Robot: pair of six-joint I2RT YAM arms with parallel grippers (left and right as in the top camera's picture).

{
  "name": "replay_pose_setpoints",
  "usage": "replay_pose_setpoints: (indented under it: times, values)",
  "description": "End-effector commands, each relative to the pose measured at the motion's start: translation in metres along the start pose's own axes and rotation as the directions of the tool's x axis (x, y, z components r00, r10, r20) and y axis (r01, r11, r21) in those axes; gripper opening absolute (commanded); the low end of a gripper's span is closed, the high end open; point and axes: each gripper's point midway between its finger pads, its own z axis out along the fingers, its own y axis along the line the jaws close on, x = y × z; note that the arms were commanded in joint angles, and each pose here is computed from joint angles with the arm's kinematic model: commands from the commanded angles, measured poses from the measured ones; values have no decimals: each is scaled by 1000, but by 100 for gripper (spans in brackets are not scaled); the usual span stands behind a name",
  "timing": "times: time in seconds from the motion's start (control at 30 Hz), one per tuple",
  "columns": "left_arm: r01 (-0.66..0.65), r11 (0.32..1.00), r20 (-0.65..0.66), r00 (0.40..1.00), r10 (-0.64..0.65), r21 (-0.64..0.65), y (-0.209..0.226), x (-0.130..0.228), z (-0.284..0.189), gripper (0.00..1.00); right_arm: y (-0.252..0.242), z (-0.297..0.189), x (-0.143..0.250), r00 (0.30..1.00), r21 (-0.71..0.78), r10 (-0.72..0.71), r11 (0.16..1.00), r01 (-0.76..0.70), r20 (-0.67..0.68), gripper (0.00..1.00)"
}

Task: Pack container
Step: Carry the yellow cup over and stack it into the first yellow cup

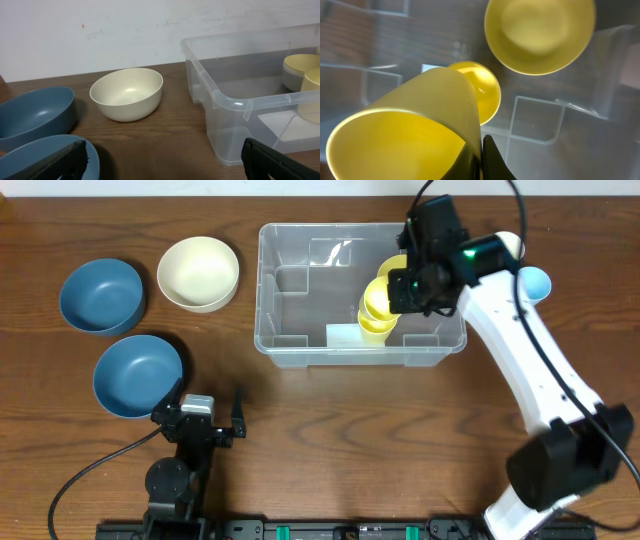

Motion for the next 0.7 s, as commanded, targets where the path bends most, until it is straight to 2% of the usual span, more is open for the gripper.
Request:
replay_pose_setpoints:
  times: [0.0,0.33,0.37,0.43,0.47,0.53,0.67]
  values:
    - [-10,1000,-49,999,9,-12,2,16,1,98,1,15,2,1000,20,10,1000,-10,-24,1]
    - [-10,1000,-49,999,9,-13,2,16,1,98,3,37,9,997,30,3,1000,0,-77,3]
    - [-10,1000,-49,999,9,-13,2,16,1,98,3,37,10,997,30,1,1000,1,-79,11]
    - [-10,1000,-49,999,9,-13,2,16,1,98,3,38,10,997,30,-8,999,11,-82,41]
    - [-10,1000,-49,999,9,-12,2,16,1,98,3,38,10,997,30,-13,999,15,-82,52]
    - [-10,1000,-49,999,9,-13,2,16,1,98,3,38,10,996,29,-19,999,22,-82,58]
    - [-10,1000,-49,999,9,-13,2,16,1,98,4,34,8,997,25,-25,999,27,-79,58]
